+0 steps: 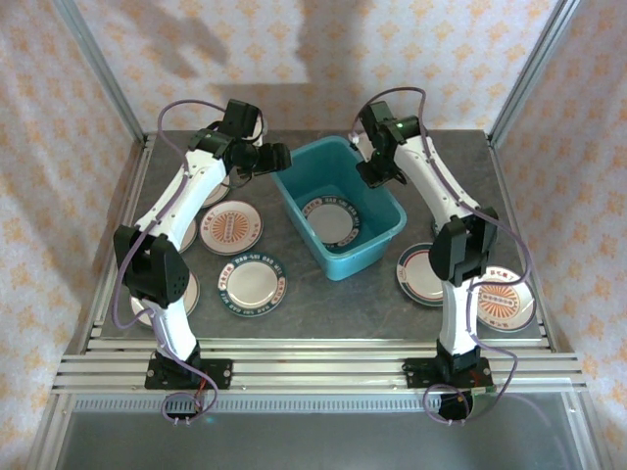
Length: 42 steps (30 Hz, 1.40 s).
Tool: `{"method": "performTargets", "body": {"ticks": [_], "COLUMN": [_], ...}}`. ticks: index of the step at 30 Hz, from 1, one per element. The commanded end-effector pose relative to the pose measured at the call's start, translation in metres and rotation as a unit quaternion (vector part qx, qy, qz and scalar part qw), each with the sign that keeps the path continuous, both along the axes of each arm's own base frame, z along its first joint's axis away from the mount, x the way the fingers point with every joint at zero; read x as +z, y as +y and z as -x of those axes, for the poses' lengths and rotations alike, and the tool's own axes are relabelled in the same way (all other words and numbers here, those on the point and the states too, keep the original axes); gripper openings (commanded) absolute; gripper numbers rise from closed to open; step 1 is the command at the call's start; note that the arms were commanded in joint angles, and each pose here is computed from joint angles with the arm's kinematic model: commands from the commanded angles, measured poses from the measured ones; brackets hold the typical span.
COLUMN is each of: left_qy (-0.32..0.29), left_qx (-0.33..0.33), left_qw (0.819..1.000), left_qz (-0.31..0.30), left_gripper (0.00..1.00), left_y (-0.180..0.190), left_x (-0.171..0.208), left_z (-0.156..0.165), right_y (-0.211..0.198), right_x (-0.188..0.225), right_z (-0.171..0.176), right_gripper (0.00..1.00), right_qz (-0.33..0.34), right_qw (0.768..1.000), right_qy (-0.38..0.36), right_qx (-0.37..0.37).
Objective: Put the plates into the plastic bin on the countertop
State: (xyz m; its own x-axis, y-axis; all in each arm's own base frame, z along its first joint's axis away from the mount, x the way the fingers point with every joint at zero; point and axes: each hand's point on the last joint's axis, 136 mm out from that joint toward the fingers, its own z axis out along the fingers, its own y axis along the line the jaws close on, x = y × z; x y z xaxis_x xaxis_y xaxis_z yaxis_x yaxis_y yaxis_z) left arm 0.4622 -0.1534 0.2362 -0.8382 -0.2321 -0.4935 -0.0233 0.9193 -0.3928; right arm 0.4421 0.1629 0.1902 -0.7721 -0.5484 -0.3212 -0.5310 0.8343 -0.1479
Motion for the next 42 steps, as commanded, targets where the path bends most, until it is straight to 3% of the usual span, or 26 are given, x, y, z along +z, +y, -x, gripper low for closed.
{"method": "performTargets", "body": {"ticks": [1,13,20,23,31,35,42], "left_qy": [-0.017,-0.015,-0.027,-0.032,-0.045,-0.041,-0.034], "left_qx": [-0.006,-0.013,-0.004,0.002,-0.021,-0.057,-0.126], "left_qw": [1.0,1.0,0.999,0.998,0.995,0.993,0.987], "left_qz": [0.015,0.02,-0.026,-0.05,-0.087,-0.092,-0.091], "left_gripper": [0.75,0.75,0.75,0.76,0.78,0.78,0.78], "left_y": [-0.003,-0.008,0.011,0.022,0.027,0.02,0.003], "left_x": [0.02,0.018,0.026,0.026,0.023,0.01,-0.012], "left_z": [0.009,0.011,0.006,-0.002,-0.028,-0.04,-0.051], "right_y": [0.009,0.034,0.041,0.044,0.036,0.03,-0.007], "right_x": [-0.01,-0.014,-0.024,-0.024,0.032,0.054,0.09], "right_z": [-0.014,-0.031,-0.029,-0.034,-0.045,-0.033,0.009], "right_gripper": [0.19,0.19,0.2,0.31,0.61,0.67,0.68], "right_qz": [0.013,0.015,0.011,0.011,-0.055,-0.093,-0.153], "right_qw": [0.999,0.99,0.981,0.979,0.991,0.992,0.979], "right_qy": [-0.006,-0.028,-0.028,-0.04,-0.077,-0.079,-0.062], "right_qx": [0.045,0.138,0.194,0.2,0.096,0.041,-0.116]}}
